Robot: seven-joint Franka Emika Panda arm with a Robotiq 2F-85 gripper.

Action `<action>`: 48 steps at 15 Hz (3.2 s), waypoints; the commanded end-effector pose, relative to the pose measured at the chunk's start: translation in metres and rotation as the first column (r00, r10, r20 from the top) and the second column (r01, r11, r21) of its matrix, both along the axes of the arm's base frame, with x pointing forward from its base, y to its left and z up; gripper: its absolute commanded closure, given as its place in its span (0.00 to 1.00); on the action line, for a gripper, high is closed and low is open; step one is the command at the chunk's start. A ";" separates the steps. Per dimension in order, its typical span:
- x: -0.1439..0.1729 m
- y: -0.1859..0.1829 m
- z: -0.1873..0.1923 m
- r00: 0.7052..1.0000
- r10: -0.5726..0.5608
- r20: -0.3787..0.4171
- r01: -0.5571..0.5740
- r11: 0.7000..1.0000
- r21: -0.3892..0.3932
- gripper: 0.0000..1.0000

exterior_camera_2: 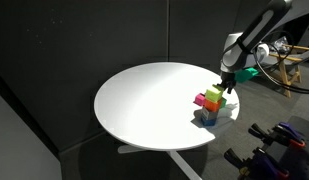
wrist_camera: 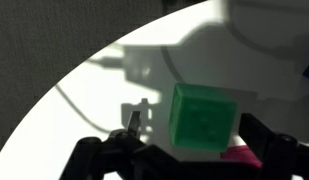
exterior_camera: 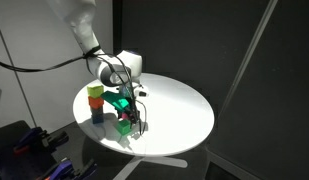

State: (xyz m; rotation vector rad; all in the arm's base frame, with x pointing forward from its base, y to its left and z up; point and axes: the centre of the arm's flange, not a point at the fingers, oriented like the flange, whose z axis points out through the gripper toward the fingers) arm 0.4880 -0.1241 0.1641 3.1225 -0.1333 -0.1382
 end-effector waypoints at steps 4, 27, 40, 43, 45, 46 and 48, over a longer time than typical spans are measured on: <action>0.012 0.004 -0.005 1.000 -0.004 0.005 0.004 1.000 -0.024 0.00; 0.018 0.006 -0.017 1.000 -0.004 -0.022 0.003 0.999 -0.050 0.69; 0.009 -0.008 0.045 1.000 0.028 -0.011 -0.028 0.998 -0.047 0.73; 0.005 -0.011 0.068 0.999 0.039 -0.006 -0.039 0.998 -0.040 0.73; 0.000 -0.013 0.083 0.998 0.055 -0.001 -0.055 0.998 -0.034 0.73; -0.003 -0.013 0.090 0.998 0.065 0.003 -0.065 0.997 -0.031 0.73; -0.009 -0.015 0.104 0.996 0.088 0.012 -0.087 0.996 -0.028 0.73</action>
